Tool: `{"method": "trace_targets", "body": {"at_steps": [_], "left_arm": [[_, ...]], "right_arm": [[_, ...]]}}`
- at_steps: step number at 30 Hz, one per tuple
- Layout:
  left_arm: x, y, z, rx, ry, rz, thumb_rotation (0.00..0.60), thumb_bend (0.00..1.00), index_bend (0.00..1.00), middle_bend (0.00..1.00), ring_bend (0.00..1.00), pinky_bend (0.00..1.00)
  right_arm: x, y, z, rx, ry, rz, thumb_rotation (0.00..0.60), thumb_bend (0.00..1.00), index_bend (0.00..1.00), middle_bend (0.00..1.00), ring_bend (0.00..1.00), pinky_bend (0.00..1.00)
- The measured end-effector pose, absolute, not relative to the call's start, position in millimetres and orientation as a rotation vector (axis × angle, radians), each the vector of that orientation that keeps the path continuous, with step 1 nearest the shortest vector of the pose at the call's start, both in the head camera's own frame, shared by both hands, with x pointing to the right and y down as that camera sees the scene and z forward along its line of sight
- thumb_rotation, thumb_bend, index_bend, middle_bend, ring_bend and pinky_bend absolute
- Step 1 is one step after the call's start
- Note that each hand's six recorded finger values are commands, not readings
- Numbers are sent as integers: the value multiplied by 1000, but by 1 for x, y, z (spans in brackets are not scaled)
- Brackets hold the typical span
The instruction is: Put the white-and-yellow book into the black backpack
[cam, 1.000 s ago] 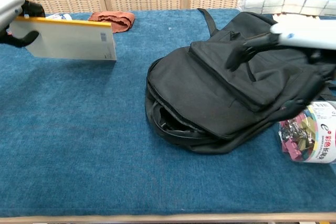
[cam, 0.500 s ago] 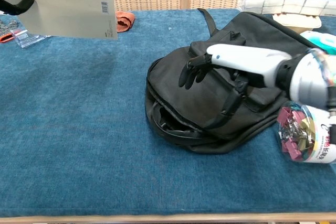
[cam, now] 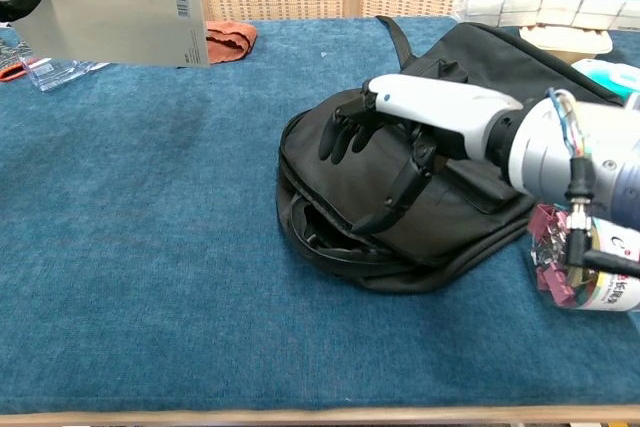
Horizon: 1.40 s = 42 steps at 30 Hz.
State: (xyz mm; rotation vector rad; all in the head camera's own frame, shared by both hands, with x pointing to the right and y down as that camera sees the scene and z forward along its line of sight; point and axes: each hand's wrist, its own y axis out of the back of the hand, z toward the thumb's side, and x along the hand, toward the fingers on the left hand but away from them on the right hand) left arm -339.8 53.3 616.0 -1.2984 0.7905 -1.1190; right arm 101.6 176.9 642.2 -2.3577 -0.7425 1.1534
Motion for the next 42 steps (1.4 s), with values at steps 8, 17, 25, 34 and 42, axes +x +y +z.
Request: {"method": "trace_targets", "body": {"at_steps": [8,17,25,34,42], "left_arm": [[-345,53,616,-1293,800,-1122,600,525,825,658,579,648],[-350,52,615,-1286,808,-1127,600,525,825,658,579,648],[-354,51,615,-1284,813,-1131,600,526,826,658,579,648],[-356,51,614,-1284,818,-1131,600,529,827,658,579,648],[-358,51,613,-1282,824,-1133,600,538,828,658,579,648]], "right_arm": [[91,183,649,-2362,-735,1147,600,0,313,298,243,0],[88,183,662,-2312,-736,1152,600,0,313,294,243,0],[92,182,669,-2254,-731,1156,600,0,301,271,236,0],[96,187,671,-2234,-698,1180,600,0,52,0,0,0],[99,187,677,-2209,-663,1230,600,0,50,12,37,16]]}}
